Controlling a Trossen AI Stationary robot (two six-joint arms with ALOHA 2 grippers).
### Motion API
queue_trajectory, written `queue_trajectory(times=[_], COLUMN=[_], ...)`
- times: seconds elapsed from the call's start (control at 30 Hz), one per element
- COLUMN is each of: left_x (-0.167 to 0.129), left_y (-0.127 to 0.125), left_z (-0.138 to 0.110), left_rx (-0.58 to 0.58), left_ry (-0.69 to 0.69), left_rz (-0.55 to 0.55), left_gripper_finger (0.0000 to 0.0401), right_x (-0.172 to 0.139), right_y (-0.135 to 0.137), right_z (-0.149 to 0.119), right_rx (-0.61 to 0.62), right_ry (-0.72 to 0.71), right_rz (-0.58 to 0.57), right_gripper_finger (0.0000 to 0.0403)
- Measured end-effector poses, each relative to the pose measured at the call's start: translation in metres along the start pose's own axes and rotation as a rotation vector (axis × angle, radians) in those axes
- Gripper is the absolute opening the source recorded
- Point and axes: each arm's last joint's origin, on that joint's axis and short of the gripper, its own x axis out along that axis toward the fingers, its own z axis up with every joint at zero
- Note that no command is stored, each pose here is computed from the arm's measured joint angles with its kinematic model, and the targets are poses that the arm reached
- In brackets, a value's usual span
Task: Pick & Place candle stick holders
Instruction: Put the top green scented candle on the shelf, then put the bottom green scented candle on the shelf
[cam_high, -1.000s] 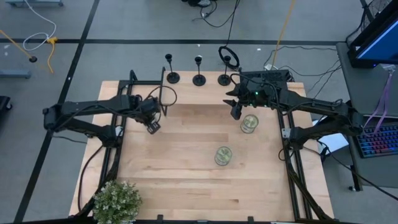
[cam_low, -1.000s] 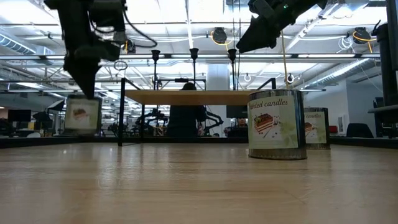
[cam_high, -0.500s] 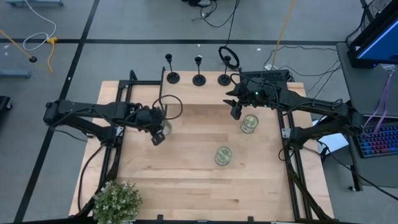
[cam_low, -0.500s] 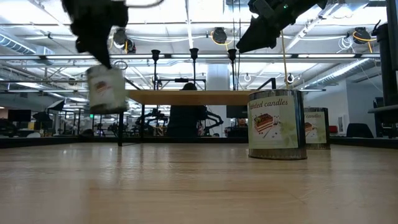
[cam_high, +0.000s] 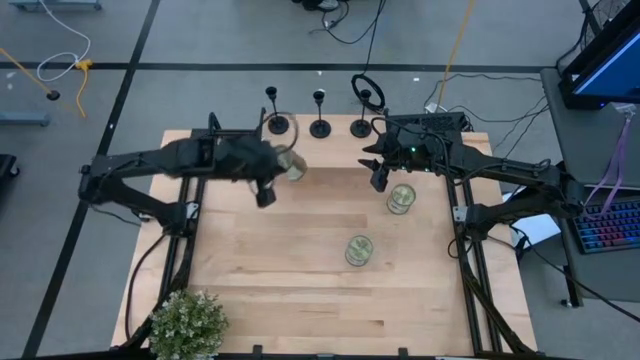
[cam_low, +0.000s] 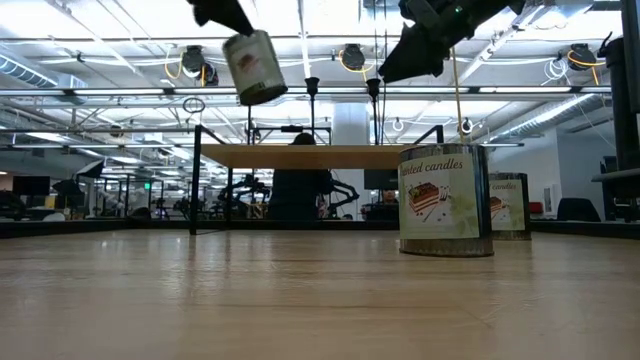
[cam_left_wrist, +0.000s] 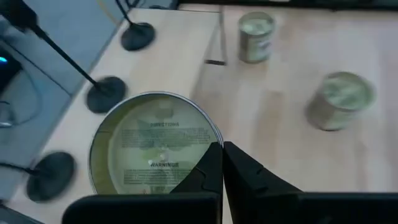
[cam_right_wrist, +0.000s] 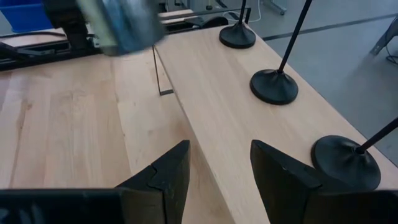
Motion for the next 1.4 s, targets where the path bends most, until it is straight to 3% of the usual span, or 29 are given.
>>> queue_trajectory(times=[0.1, 0.23, 0.53, 0.77, 1.13, 1.4], left_x=[0.018, 0.036, 0.053, 0.046, 0.041, 0.041], left_y=[0.02, 0.048, 0.084, 0.085, 0.078, 0.07], left_z=[0.008, 0.012, 0.004, 0.006, 0.008, 0.009], left_rx=[0.027, -0.019, -0.098, -0.072, -0.048, 0.012], left_ry=[0.1, 0.231, 0.315, 0.293, 0.274, 0.272], left_rz=[0.023, 0.07, 0.092, 0.094, 0.081, 0.059], left_gripper_finger=[0.0001, 0.0001, 0.0001, 0.0001, 0.0043, 0.0096], right_x=[0.0, 0.0, 0.0, 0.0, -0.001, -0.006], right_y=[0.0, 0.0, 0.0, 0.0, 0.006, 0.044], right_z=[0.001, 0.001, 0.0, 0.0, -0.006, -0.009], right_rx=[0.001, 0.001, 0.0, 0.0, -0.028, -0.21], right_ry=[-0.009, -0.008, -0.005, -0.003, 0.061, 0.057], right_rz=[0.001, 0.002, 0.002, 0.003, 0.026, 0.254], right_gripper_finger=[0.016, 0.016, 0.016, 0.016, 0.016, 0.0164])
